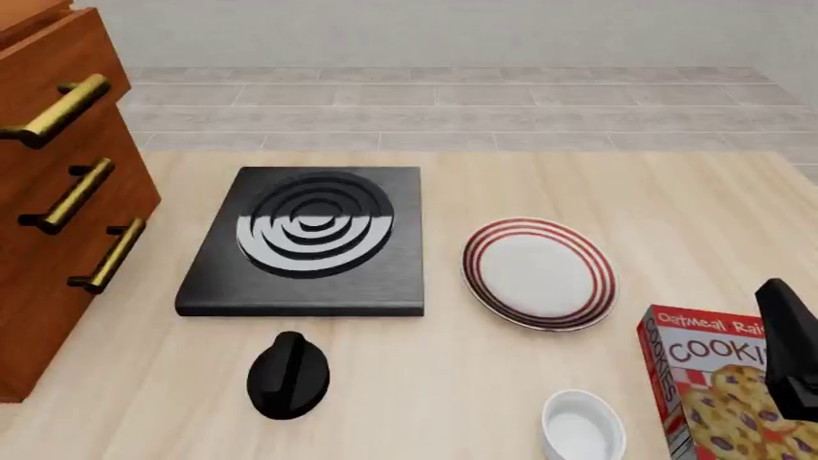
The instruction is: Pick the akita bowl in the top layer of the wooden cabinet and place it on the plate.
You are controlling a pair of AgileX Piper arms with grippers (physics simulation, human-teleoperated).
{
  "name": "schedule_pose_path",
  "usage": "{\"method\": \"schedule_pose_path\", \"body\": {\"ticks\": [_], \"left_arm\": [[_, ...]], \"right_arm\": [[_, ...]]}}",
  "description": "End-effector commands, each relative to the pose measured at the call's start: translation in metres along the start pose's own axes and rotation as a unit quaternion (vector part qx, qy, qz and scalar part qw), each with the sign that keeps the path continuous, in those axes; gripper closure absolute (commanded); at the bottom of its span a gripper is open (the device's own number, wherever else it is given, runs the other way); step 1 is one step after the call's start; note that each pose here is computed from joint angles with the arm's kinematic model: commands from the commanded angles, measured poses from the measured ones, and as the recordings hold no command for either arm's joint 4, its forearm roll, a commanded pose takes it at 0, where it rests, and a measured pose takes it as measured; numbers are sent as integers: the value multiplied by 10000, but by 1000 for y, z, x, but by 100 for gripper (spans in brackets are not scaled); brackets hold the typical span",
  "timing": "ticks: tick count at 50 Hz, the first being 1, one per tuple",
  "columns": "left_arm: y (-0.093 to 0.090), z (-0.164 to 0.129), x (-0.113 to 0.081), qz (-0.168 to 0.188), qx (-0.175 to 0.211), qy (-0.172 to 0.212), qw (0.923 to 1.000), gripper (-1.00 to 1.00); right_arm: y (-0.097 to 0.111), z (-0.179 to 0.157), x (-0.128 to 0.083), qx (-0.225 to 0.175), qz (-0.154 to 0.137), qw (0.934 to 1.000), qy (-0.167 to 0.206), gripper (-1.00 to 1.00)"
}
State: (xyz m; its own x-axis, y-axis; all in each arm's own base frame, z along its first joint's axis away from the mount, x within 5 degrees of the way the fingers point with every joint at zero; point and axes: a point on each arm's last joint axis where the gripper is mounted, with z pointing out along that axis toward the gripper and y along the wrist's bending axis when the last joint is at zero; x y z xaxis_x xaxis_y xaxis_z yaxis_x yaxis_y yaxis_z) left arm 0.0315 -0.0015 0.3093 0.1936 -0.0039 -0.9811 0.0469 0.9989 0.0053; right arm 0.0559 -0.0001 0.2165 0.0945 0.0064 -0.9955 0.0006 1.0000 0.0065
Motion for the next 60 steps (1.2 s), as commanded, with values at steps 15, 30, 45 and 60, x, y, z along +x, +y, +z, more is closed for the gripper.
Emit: {"method": "schedule_pose_path", "body": {"ticks": [15,30,45,60], "left_arm": [[0,0,-54,57,78,-154,9998,-100],[0,-1,-75,67,86,-147,9998,-100],[0,7,-91,230,80,68,9997,-100],[1,24,-96,404,-20,513,9979,-100]], "right_arm": [[0,0,-1,7,9,10000,-16,-100],[0,0,-1,12,15,10000,-19,-100],[0,0,-1,9,18,10000,-25,-100],[0,0,-1,5,25,10000,-25,-100]]}}
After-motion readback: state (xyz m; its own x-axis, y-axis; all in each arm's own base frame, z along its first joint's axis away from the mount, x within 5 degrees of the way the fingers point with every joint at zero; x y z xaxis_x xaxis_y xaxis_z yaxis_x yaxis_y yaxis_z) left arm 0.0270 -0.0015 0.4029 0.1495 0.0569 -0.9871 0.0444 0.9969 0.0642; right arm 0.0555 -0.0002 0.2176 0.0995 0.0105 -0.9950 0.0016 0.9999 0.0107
